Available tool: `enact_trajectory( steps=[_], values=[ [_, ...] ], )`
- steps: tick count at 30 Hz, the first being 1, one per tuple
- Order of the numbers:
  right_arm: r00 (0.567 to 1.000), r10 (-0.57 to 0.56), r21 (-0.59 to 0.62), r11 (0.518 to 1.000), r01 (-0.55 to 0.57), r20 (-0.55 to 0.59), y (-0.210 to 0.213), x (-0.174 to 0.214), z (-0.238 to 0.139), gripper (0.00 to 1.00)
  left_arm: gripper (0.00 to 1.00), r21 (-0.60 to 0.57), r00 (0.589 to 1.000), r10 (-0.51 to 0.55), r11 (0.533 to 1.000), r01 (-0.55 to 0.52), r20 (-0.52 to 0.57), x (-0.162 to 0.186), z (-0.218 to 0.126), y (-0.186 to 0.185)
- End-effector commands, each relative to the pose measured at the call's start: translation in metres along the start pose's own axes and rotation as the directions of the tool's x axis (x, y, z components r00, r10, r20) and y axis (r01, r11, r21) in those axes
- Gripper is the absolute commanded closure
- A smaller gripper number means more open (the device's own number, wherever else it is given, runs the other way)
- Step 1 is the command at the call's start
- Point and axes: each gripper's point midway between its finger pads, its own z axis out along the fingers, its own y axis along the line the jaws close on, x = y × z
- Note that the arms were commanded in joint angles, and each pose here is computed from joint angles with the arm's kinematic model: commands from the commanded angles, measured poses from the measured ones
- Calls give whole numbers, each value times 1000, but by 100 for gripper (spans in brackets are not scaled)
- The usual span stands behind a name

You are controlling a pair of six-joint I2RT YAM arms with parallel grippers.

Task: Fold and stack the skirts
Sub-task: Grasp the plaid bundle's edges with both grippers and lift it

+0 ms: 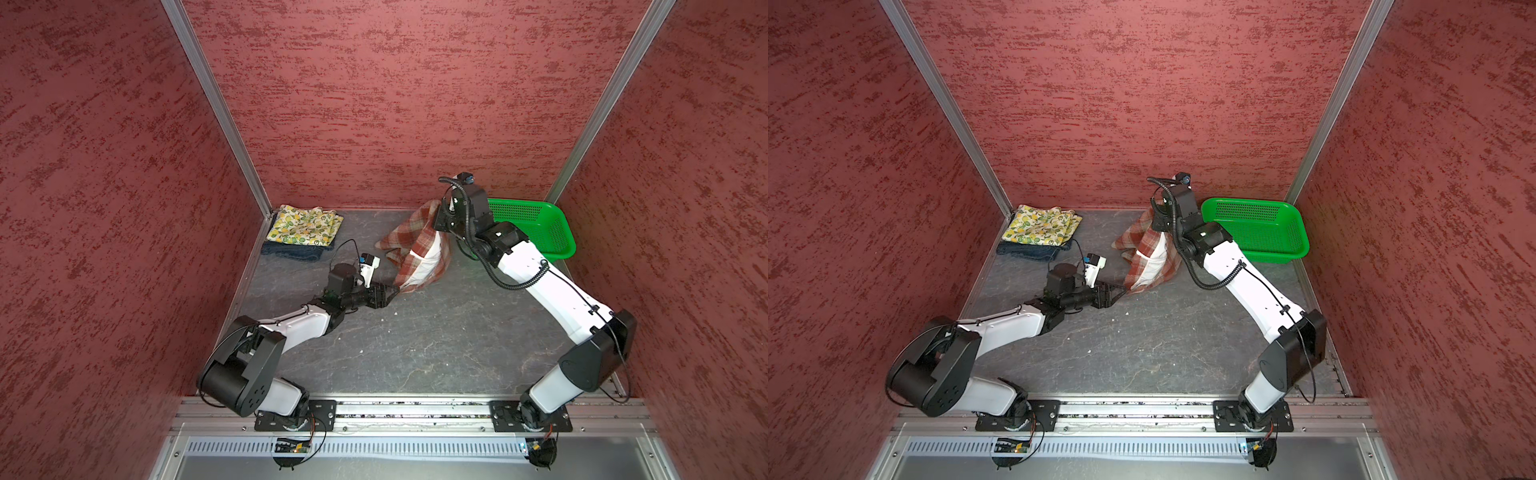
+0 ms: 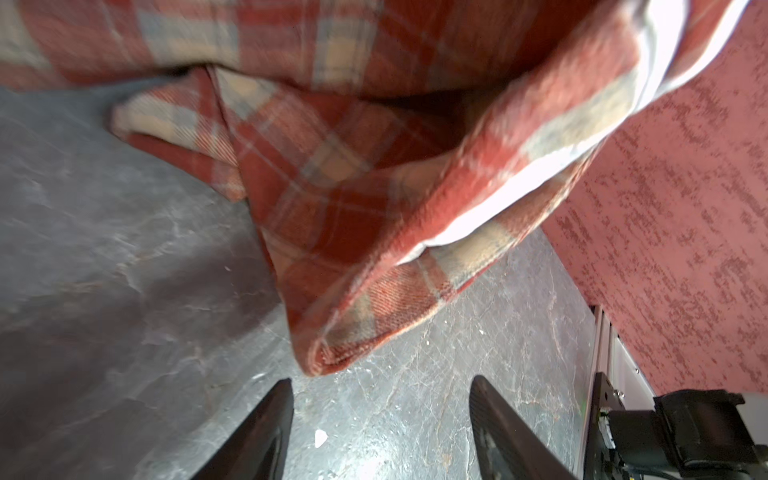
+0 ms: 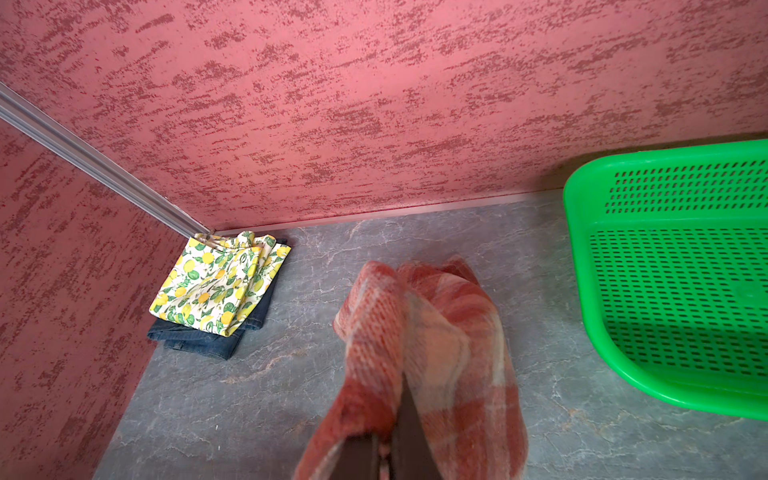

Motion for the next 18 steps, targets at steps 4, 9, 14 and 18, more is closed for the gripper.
enact_trajectory(
  steps=[4,9,14,18],
  values=[
    [998,15,-35,999,-13,64,9,-20,-14,100,31,-209,1000,3,978,-8,-24,-1,25,47],
    [998,15,-44,999,-12,60,11,-17,-16,100,34,-176,1000,-11,984,7,-20,-8,50,49],
    [998,16,-37,999,-14,62,10,-17,-18,100,82,-146,997,-59,988,51,-46,1,61,40],
    [995,-15,8,1000,15,95,5,-29,-22,100,100,-188,995,-99,977,97,-3,-27,36,35]
  ],
)
